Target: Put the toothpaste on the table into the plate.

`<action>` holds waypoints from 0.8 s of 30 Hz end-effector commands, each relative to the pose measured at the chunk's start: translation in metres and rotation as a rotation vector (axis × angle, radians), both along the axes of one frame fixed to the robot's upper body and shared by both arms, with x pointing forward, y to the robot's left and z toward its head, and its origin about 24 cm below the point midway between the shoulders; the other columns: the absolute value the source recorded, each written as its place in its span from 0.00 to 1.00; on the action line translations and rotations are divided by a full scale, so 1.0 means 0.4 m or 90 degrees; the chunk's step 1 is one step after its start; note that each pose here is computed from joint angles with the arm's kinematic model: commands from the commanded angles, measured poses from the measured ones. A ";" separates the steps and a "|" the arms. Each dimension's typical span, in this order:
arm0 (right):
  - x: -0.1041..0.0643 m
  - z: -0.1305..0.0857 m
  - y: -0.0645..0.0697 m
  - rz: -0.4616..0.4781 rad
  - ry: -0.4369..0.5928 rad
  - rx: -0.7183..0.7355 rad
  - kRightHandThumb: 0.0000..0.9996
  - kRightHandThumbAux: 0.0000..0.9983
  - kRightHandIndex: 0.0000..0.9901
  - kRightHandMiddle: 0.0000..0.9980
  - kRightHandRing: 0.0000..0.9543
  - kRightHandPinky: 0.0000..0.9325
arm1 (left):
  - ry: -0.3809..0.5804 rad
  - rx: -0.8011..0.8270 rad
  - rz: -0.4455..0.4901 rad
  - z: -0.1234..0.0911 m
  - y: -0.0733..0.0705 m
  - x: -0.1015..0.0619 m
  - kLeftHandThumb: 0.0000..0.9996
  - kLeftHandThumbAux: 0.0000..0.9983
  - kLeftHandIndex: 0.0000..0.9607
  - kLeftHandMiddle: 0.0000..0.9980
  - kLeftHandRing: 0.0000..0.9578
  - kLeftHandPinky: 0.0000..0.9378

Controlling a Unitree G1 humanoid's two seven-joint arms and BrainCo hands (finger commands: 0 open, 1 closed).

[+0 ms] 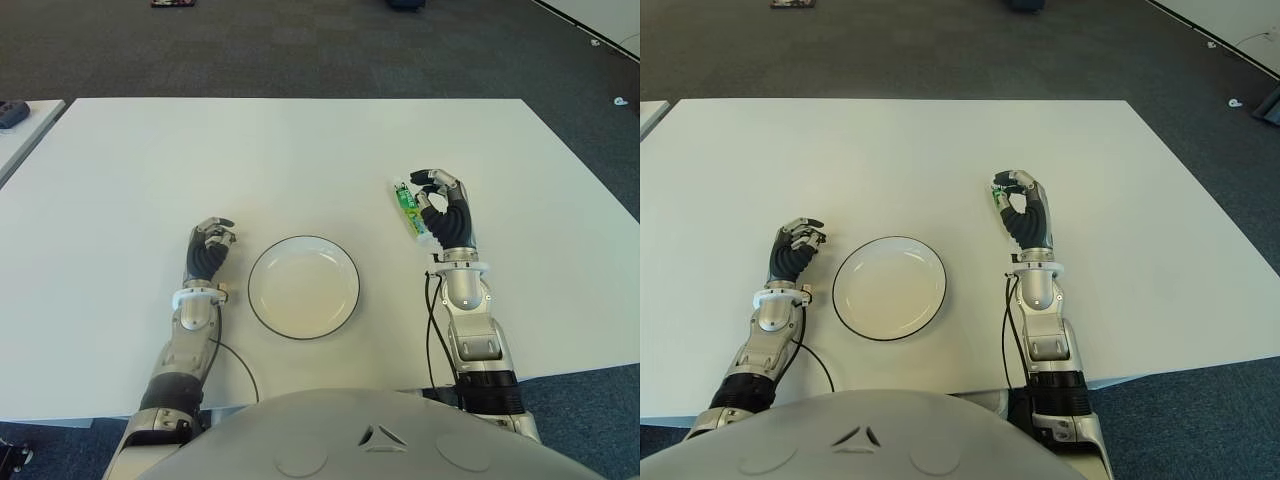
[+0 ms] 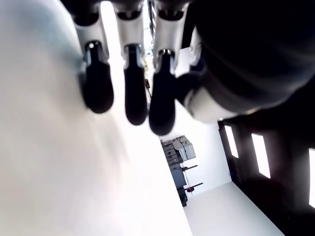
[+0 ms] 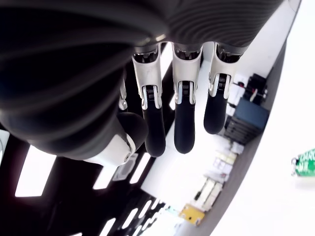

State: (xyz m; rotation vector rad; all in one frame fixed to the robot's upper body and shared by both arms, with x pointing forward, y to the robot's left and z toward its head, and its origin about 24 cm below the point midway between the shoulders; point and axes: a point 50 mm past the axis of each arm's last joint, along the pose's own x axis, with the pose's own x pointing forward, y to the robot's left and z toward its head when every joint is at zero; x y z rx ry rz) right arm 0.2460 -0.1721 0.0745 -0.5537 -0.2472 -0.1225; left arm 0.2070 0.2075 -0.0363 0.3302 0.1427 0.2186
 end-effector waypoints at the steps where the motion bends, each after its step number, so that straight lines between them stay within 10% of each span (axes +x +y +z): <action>1: 0.029 0.019 -0.006 -0.008 -0.028 -0.040 0.70 0.73 0.41 0.27 0.26 0.26 | 0.041 -0.017 -0.008 -0.026 -0.009 -0.013 0.70 0.72 0.45 0.61 0.66 0.65; 10: 0.062 0.040 -0.025 -0.057 -0.040 -0.135 0.48 0.68 0.08 0.11 0.13 0.17 | 0.042 -0.023 0.002 -0.026 -0.012 -0.016 0.70 0.72 0.45 0.62 0.67 0.67; 24: 0.123 0.053 -0.020 -0.098 0.134 -0.247 0.35 0.41 0.00 0.00 0.00 0.00 | 0.039 -0.018 0.007 -0.026 -0.016 -0.022 0.69 0.72 0.45 0.64 0.69 0.69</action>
